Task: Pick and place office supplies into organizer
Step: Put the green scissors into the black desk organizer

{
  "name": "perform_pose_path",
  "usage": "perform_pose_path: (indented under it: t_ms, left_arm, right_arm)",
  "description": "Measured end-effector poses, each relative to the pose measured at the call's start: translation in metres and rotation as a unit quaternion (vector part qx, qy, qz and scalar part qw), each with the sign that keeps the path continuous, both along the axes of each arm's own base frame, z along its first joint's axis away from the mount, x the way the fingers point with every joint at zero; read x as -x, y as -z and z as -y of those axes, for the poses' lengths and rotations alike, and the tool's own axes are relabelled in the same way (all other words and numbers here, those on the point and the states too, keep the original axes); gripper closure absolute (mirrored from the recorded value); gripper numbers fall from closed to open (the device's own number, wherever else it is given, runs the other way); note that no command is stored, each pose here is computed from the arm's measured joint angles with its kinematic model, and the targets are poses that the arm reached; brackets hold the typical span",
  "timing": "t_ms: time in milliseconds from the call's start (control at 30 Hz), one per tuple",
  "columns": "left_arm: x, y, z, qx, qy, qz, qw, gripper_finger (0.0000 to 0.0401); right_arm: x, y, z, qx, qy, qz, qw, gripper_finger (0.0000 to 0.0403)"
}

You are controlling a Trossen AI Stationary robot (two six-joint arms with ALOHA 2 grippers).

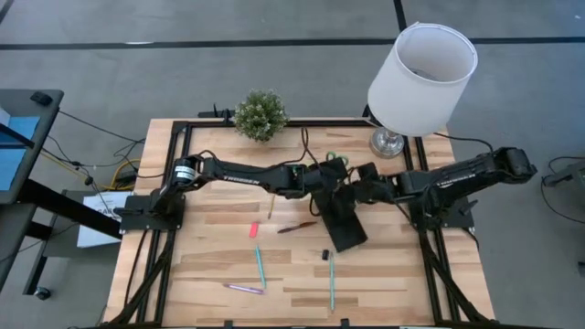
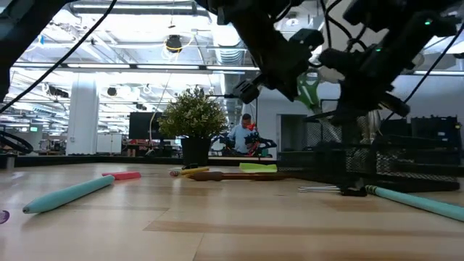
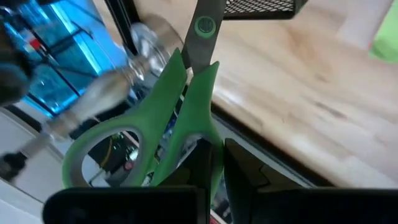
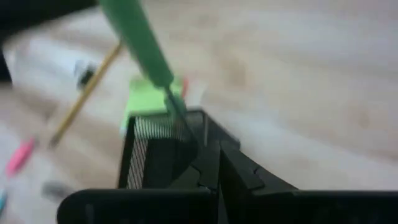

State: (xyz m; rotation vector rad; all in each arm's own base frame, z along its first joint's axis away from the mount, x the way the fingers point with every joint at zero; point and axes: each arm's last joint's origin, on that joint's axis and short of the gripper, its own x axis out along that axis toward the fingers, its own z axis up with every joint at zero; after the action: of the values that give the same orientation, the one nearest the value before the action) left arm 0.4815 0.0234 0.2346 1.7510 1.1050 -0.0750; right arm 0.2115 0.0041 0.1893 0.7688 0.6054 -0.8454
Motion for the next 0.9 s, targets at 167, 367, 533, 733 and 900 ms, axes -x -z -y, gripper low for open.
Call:
perform_pose_path:
  t_ms: [167,367,533,733,900]
  left_arm:
    - [0.001,0.001,0.001,-0.009,-0.004,-0.008,1.000,0.0391]
    - [0.000,0.000,0.014,-0.006,0.006,0.001,1.000,0.0390]
    - [-0.002,-0.002,0.021,0.000,0.000,0.027,1.000,0.0375]
    - [0.006,0.006,0.022,0.022,-0.020,-0.009,1.000,0.0346]
    - [0.007,0.008,0.025,0.041,-0.006,-0.019,0.999,0.0333]
  right_arm:
    - [-0.005,-0.012,0.004,0.044,0.019,0.010,0.999,0.0403]
    - [-0.004,-0.024,-0.007,0.060,0.003,-0.013,0.998,0.0403]
    - [0.008,-0.041,-0.022,0.081,0.022,-0.058,0.995,0.0403]
    - [0.033,-0.068,-0.043,0.074,0.044,-0.111,0.990,0.0403]
    - [0.041,-0.095,-0.070,0.060,0.000,-0.041,0.997,0.0403]
